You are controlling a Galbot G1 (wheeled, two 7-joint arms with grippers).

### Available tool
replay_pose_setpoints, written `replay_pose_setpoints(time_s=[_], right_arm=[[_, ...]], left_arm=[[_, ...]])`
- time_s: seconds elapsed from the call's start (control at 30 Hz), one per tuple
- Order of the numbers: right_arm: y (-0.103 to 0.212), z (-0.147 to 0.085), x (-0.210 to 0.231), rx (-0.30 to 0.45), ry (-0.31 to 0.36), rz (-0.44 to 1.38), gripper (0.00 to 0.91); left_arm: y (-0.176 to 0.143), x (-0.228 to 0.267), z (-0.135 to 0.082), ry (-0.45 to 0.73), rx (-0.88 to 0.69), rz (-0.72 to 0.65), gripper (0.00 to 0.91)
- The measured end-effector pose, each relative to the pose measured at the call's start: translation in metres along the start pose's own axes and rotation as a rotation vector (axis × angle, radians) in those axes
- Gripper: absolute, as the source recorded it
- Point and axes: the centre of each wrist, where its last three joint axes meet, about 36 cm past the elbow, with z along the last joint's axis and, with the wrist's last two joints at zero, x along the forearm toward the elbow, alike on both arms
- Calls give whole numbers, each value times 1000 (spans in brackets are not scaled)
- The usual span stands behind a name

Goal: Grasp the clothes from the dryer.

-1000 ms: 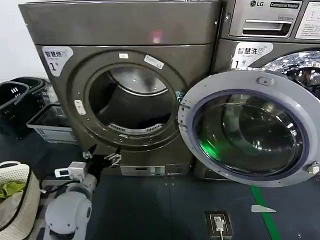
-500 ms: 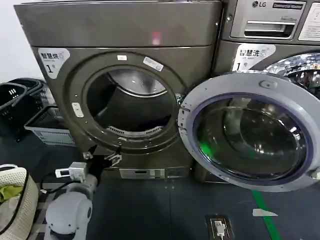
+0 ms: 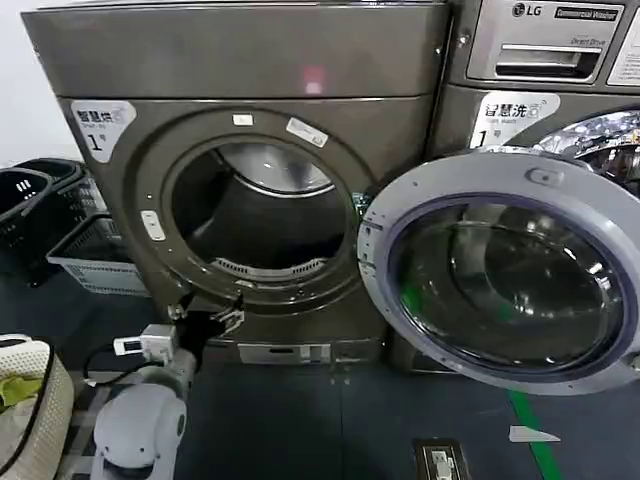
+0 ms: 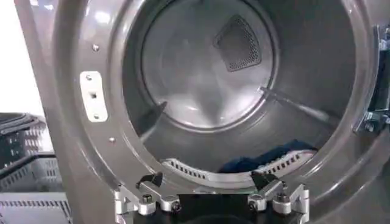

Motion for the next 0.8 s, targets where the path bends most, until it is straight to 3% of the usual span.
replay_pose_setpoints(time_s=[0.8], right_arm=[[8, 6, 2, -8, -2, -12, 907]], left_arm=[[0, 0, -2, -7, 2, 10, 907]])
